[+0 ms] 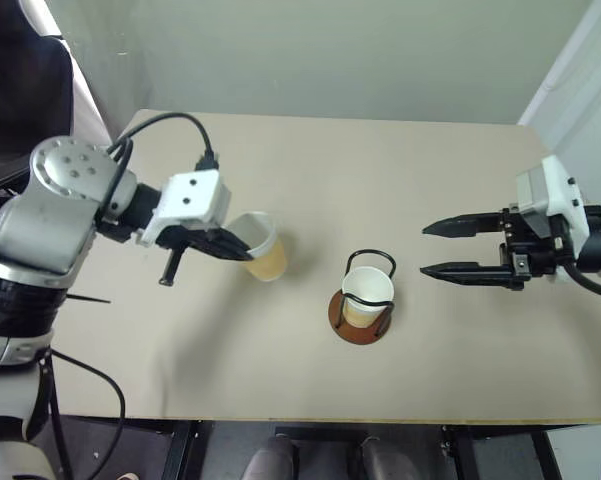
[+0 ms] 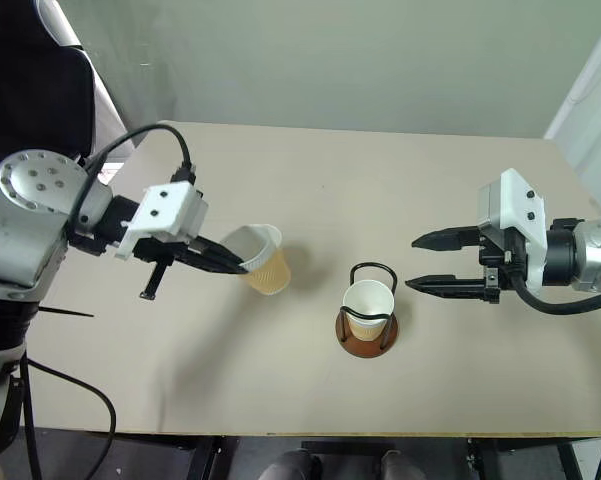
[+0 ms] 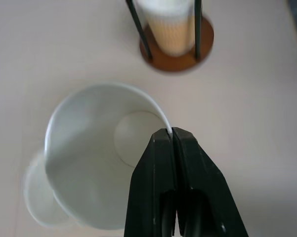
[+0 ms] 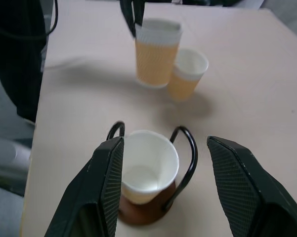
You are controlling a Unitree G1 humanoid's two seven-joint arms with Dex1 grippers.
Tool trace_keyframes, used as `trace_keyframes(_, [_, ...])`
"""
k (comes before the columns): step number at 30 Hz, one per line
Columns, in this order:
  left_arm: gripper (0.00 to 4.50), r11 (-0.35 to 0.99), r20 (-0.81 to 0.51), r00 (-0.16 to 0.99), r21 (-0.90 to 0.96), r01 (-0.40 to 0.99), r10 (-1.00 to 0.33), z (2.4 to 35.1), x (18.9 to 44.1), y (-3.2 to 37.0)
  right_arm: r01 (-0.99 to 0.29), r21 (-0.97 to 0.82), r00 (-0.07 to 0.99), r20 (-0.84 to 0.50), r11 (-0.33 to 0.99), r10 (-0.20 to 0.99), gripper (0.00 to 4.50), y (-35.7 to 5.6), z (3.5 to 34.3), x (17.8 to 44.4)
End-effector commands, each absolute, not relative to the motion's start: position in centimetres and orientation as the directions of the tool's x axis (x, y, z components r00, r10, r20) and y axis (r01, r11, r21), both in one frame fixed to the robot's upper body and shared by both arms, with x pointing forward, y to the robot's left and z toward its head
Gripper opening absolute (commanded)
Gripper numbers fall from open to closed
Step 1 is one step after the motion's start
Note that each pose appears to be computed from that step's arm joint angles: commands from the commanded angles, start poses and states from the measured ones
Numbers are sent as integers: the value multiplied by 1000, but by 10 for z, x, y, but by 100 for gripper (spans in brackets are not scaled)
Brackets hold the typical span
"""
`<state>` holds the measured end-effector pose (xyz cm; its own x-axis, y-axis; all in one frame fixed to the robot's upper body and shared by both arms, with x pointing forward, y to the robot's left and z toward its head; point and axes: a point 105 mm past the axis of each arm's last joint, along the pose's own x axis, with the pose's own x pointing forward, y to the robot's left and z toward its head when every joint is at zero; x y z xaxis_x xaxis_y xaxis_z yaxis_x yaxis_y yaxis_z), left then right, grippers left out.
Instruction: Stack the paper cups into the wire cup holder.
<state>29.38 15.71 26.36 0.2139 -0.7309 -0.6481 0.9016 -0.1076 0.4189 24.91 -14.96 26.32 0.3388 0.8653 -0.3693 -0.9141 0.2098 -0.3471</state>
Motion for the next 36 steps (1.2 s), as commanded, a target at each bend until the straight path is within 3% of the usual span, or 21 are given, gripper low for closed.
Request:
trace_keyframes(1, [3,-158,-615,167,439,884,-771,285,282,147,-890,-398,379,-374,223,847,271,-159,272,249])
trace_keyframes(13, [3,-304,-508,-39,450,840,-861,333,262,99,-904,-377,370,-449,202,814,271,-170,248,241])
trace_keyframes(25, [3,-441,-591,-116,443,781,-798,320,269,75,-869,-453,392,-383,200,836,271,-150,269,228])
trace_keyframes(36, [3,-540,-639,-152,471,698,-754,309,277,52,-850,-471,428,-360,234,829,271,-150,271,230])
